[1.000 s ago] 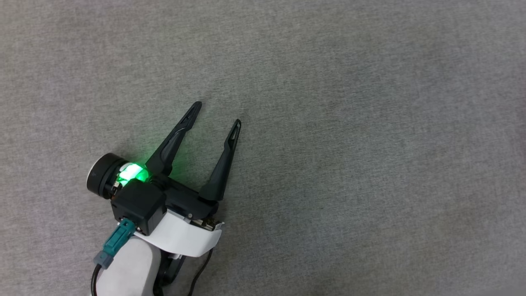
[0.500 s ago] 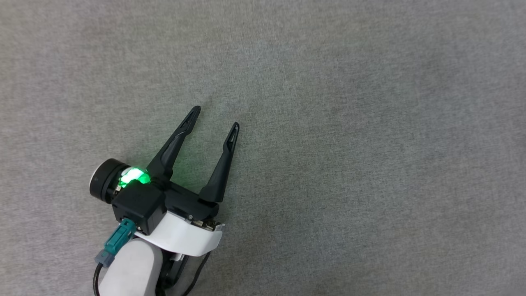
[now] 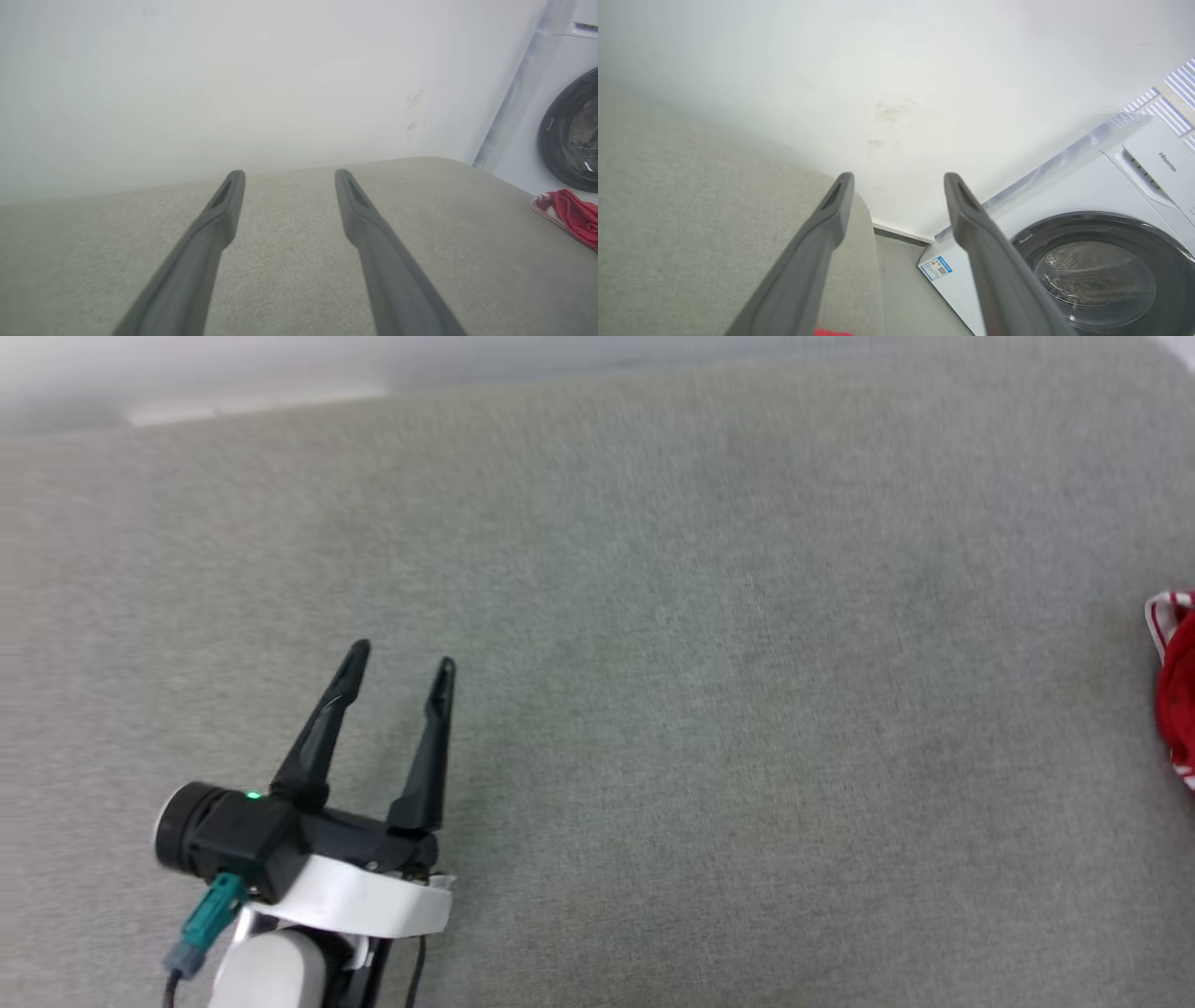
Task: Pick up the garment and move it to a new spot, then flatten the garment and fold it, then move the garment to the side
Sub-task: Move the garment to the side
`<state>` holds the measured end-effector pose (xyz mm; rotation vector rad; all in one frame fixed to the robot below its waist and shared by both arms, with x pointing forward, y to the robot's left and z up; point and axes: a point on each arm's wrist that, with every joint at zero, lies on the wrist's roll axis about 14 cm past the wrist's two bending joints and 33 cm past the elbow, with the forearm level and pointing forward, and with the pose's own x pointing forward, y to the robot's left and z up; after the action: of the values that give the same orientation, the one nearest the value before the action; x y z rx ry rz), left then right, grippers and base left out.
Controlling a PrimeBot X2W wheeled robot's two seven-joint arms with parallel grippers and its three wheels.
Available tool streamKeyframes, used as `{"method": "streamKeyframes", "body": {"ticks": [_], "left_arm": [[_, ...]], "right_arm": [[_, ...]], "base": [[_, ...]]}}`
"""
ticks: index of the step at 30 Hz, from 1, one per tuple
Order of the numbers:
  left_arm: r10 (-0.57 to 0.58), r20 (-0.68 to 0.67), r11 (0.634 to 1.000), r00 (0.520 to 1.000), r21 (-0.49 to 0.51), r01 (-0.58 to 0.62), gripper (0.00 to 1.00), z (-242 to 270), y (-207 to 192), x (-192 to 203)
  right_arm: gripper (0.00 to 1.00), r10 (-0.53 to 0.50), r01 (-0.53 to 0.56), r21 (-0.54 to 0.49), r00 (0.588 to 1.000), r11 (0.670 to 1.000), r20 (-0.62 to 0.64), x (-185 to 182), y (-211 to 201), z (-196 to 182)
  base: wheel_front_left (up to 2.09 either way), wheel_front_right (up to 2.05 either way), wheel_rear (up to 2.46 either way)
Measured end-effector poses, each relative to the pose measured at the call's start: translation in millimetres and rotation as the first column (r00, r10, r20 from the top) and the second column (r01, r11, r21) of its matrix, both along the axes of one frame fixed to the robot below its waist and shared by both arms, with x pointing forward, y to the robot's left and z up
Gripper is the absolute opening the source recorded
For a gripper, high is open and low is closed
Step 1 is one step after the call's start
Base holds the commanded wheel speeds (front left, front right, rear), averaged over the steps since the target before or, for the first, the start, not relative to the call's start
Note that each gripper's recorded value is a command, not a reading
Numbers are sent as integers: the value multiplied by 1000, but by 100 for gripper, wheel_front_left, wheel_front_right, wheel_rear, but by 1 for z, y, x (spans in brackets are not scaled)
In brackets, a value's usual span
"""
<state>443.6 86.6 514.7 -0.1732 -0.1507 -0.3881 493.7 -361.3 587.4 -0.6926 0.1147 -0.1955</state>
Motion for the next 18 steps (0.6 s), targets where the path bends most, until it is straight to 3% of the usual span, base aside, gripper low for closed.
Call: {"method": "streamKeyframes", "body": {"ticks": [6, 14, 18], "left_arm": [[133, 59, 991, 989, 13, -134, 100, 28, 41, -24], [271, 84, 961, 959, 27, -274, 100, 42, 82, -58], [303, 75, 951, 950, 33, -306, 100, 39, 92, -72]], "right_arm": [[100, 126, -167, 193, 970, 967, 208, -22, 65, 27], [100, 158, -306, 460, 930, 833, 332, -54, 124, 12], [100, 164, -349, 544, 919, 763, 359, -69, 145, -4]], "base": [[0, 0, 0], [0, 0, 0], [0, 0, 0]]}}
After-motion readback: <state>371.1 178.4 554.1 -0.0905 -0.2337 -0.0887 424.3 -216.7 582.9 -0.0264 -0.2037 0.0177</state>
